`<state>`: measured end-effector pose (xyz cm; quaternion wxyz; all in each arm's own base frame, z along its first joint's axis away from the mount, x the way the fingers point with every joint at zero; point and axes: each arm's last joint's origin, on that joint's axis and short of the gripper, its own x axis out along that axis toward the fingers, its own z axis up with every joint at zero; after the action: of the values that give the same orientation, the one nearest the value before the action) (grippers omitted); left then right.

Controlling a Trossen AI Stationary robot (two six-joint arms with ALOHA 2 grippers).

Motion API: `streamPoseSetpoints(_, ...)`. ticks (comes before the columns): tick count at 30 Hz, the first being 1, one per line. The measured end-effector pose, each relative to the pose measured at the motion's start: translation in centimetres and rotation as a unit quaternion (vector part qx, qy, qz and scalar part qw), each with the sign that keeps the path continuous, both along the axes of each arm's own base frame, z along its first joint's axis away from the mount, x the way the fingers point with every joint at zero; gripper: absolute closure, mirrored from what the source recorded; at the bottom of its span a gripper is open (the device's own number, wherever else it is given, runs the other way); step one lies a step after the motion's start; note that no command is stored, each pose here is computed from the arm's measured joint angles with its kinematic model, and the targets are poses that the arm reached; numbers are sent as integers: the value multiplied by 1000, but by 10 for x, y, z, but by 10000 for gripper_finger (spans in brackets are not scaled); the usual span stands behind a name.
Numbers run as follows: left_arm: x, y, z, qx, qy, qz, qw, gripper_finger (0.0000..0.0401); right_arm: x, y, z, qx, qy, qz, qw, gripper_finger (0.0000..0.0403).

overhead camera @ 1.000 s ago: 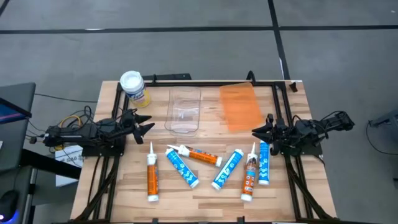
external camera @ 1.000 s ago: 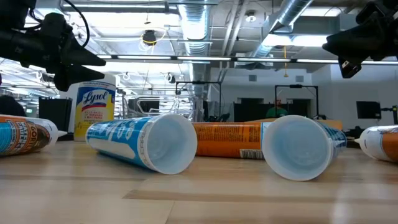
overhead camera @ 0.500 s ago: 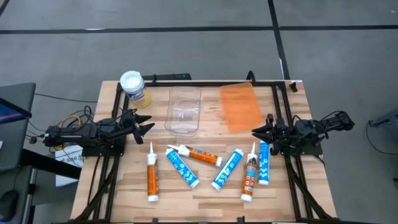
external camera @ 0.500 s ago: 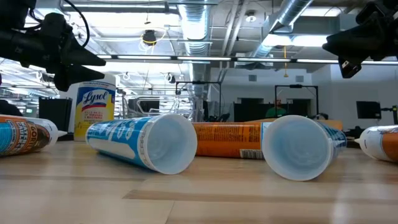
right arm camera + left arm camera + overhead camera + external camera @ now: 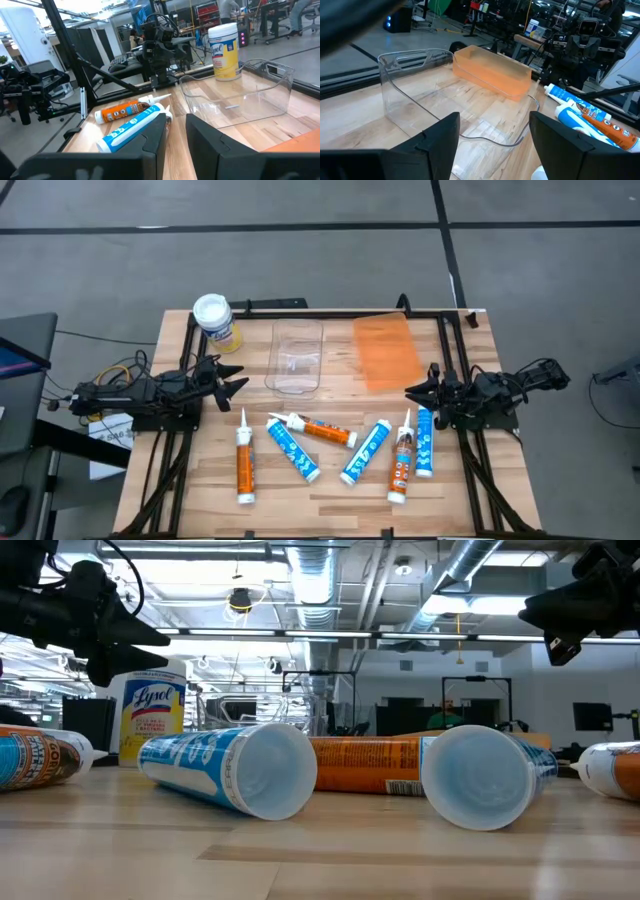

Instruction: Pick & place silicon tubes, Sealant and Lysol wipes

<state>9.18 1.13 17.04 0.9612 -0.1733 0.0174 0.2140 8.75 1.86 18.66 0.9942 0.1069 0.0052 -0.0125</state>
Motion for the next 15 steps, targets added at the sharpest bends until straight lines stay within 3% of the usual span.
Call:
streamPoseSetpoints(9,0,0,2,0,-11,0,1000,170,0,0,1,2,-6,-1,1000,337)
streamPoseSetpoints(15,0,0,2,2,-10,0,1000,170,0,-1,9,79,-47,-5,996,337)
